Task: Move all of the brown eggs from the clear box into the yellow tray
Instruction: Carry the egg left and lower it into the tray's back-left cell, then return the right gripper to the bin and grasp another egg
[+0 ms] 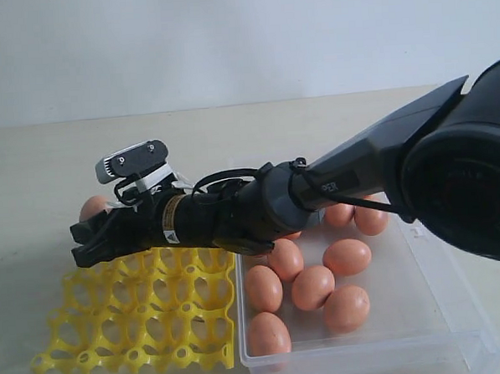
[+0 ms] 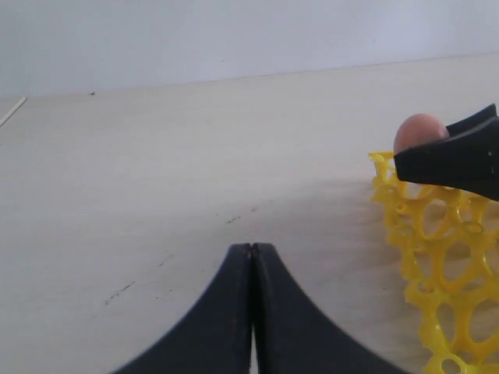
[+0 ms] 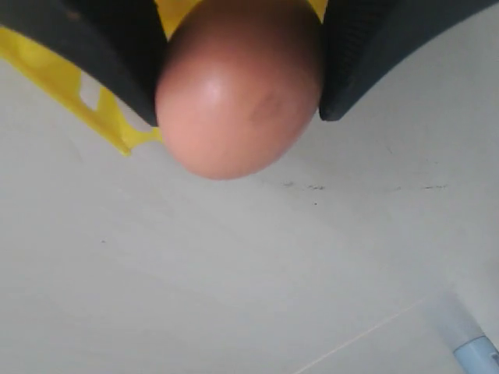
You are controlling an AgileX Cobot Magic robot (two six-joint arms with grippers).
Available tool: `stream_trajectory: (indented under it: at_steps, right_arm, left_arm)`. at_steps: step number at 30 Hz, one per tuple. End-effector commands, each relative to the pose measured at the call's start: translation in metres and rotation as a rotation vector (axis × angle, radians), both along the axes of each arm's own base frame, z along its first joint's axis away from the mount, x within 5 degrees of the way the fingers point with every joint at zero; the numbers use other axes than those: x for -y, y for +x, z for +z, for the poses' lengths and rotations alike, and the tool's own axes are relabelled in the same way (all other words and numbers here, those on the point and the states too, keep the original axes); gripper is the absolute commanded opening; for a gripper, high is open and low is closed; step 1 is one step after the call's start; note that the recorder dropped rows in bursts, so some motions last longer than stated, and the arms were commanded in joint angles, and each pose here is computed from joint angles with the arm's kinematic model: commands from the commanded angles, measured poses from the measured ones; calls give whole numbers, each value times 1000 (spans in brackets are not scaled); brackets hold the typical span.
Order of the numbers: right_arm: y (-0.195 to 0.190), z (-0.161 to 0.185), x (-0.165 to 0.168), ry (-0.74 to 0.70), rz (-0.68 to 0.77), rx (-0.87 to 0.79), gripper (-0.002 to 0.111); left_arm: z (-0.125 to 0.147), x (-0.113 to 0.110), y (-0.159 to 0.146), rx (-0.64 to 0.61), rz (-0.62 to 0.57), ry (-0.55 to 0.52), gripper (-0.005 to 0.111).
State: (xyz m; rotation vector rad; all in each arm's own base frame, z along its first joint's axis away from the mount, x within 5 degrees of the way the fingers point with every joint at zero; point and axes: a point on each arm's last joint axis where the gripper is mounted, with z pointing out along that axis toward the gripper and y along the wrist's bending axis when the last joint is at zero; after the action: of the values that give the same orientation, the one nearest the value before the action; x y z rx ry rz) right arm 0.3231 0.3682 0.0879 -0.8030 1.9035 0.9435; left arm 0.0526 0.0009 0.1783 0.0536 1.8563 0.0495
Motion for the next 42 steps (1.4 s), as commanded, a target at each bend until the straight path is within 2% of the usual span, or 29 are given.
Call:
stream_trajectory:
  at_steps: [1,13,16,20,24,28,32,36,37,39,42]
  right_arm:
    - [2,4,1,-14,30,83,7]
    - [3,1,3,-55,13,77,55]
    - [3,0,3,-57,12,77,62]
    - [3,0,3,-59,14,80,66]
    - [6,18,6,-72,-5,100,65]
    - [10,89,22,-185,-91,195,57]
    - [5,160,69,-363,-314,105,30]
    - [-11,201,119,-584,-376,-5,2]
    - [-16,205,131,-627,-392,-61,0]
    - [-27,207,152,-670,-398,-224,4]
    - [-31,184,173,-767,-368,-323,20]
  left_arm:
    - [1,0,0,1,2,7,0]
    - [1,0,0,1,2,5,0]
    - [1,0,0,1,2,5,0]
    - [1,0,0,1,2,5,0]
    - [1,0,0,1,2,5,0]
    - [1,0,0,1,2,5,0]
    - [1,0,0,1,2,5,0]
    - [1,0,0,1,2,7,0]
    - [1,0,0,1,2,7,0]
    - [1,0,0,1,2,7,0]
    - [1,0,0,1,2,5,0]
